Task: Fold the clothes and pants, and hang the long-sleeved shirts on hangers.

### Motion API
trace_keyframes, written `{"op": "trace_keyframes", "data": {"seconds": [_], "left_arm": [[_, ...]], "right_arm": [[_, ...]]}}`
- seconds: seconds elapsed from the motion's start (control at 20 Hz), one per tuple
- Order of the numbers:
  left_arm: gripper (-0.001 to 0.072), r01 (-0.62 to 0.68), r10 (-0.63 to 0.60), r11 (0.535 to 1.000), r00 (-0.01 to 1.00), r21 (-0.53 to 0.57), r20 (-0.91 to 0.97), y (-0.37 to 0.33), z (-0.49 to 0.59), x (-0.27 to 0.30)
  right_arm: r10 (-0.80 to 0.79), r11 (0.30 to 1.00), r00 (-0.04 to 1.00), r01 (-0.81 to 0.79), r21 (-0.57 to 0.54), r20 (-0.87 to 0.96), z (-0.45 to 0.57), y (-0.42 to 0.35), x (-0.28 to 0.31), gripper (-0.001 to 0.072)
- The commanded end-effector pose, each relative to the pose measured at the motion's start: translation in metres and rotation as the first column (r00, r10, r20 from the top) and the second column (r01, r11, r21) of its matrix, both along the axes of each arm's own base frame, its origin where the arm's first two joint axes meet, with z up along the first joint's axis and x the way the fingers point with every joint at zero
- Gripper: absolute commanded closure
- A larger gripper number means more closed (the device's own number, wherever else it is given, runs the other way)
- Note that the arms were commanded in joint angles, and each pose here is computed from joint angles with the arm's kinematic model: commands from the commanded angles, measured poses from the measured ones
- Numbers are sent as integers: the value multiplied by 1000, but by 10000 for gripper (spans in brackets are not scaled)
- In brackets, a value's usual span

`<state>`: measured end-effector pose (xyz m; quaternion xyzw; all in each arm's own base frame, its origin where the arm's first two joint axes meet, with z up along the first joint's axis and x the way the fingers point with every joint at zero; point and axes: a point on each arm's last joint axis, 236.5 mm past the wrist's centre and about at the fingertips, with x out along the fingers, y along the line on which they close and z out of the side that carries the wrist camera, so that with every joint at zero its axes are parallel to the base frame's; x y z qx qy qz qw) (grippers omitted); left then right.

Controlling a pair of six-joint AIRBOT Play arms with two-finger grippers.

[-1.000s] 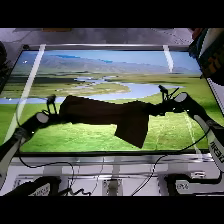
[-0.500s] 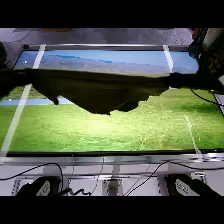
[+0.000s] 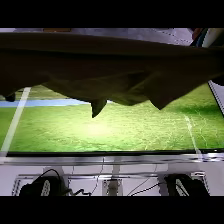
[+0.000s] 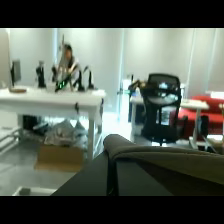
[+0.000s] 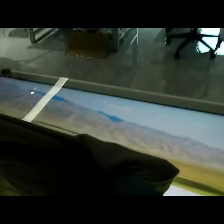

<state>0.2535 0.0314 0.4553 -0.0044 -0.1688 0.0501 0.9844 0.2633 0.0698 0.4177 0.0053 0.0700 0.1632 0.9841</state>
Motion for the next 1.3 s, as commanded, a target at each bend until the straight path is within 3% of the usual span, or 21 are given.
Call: {"op": "trace_keyframes", "data": {"seconds": [0.0,0.1,0.25,0.35,0.55,0.65,0.85,1.1,1.15,1.2,1.25], "left_arm": [[690,49,-46,998,994,28,-103,-23,-21,-33],[691,115,-110,993,932,-4,-346,-38,-81,-30],[692,122,-217,974,735,-190,-642,-46,-175,-11],[692,84,-287,953,554,-290,-781,-47,-245,11],[690,-8,-371,926,175,-378,-912,-40,-389,56],[690,-53,-399,913,91,-405,-912,-35,-443,85],[690,-107,-518,842,114,-528,-848,-47,-498,135],[688,-124,-477,810,430,-573,-767,-22,-467,204],[627,-133,-451,816,464,-563,-763,-14,-463,210],[352,-136,-436,822,474,-553,-765,-10,-463,212],[15,-137,-429,826,476,-546,-768,-8,-463,212]], "right_arm": [[-50,998,994,53,-28,96,22,-2,-64,699],[-146,989,988,147,-17,44,10,-22,-69,699],[-273,962,948,267,-63,-162,-38,-59,-31,699],[-242,970,898,229,-79,-367,-91,-60,16,699],[-64,991,689,130,37,-722,-224,-41,119,698],[-26,984,596,157,85,-802,-292,-41,167,698],[63,950,486,238,201,-872,-393,-31,222,698],[-17,915,608,330,233,-794,-403,-51,272,698],[-31,911,626,338,235,-779,-399,-54,277,688],[-39,911,632,341,233,-774,-399,-56,279,564],[-46,914,632,340,223,-774,-399,-57,279,387]]}}
